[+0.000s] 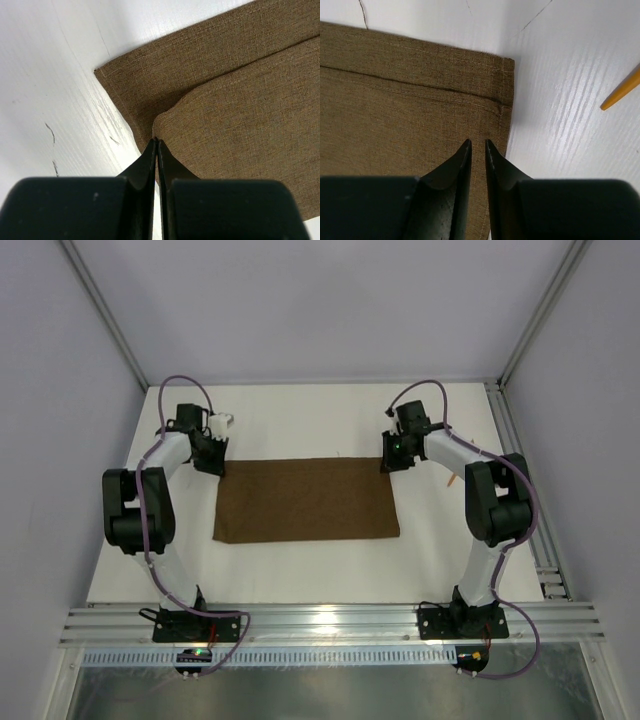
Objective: Fold the napkin into a case and place the utensils inside
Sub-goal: Smooth out the rectangle-folded napkin at the center of the board.
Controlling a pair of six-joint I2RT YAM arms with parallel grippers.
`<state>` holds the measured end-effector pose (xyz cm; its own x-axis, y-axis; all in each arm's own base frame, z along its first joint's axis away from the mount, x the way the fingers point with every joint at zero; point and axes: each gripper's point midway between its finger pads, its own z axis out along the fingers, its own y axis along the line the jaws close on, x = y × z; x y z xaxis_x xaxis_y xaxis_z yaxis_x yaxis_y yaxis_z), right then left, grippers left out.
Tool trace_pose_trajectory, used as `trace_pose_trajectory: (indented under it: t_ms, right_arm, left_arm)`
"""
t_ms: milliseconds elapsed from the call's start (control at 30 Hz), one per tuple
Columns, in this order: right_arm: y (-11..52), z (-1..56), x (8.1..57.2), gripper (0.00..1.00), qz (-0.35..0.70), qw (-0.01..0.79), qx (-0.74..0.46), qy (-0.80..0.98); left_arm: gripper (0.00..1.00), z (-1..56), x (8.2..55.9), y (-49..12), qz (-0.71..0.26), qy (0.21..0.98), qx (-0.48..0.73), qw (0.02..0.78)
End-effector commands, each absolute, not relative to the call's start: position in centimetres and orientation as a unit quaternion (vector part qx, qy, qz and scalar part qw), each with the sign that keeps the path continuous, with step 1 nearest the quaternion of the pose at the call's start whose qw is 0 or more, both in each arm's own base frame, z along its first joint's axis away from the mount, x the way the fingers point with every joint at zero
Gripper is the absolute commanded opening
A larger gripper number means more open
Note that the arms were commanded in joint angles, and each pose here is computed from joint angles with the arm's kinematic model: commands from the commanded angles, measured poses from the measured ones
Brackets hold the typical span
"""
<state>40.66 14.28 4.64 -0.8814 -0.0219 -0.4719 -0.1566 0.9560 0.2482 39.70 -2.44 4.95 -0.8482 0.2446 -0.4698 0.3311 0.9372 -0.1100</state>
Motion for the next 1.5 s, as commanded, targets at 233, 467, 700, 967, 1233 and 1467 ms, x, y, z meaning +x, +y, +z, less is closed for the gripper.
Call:
trace_pose_trajectory:
  t_ms: [233, 467, 700, 967, 1233, 1467]
  right_arm:
    - [13.9, 4.6, 41.8, 0.47, 0.12, 0.258, -0.033, 0.958]
    - [14.3, 2.6, 41.6, 0.47, 0.13, 0.237, -0.029, 0.962]
    - [14.7, 2.7, 41.4, 0.46, 0.142, 0.238, -0.03, 0.96]
    - [14.3, 4.5, 41.5, 0.44, 0.109, 0.27, -0.033, 0.956]
    - [14.9, 4.2, 41.3, 0.41, 0.112, 0.266, -0.035, 0.957]
    - [14.5, 5.6, 41.5, 0.4, 0.093, 0.29, -0.033, 0.952]
  left_arm:
    - [0.0, 5.7, 40.4, -2.9, -0.101, 0.952, 0.152, 0.247]
    - [0.0, 5.6, 40.3, -2.9, -0.1, 0.952, 0.152, 0.245]
    - [0.0, 5.6, 40.3, -2.9, -0.1, 0.953, 0.152, 0.243]
    - [0.0, 5.7, 40.4, -2.8, -0.099, 0.953, 0.15, 0.245]
    - [0.0, 5.7, 40.3, -2.8, -0.098, 0.953, 0.152, 0.244]
    - [0.0, 5.7, 40.3, -2.8, -0.098, 0.953, 0.153, 0.244]
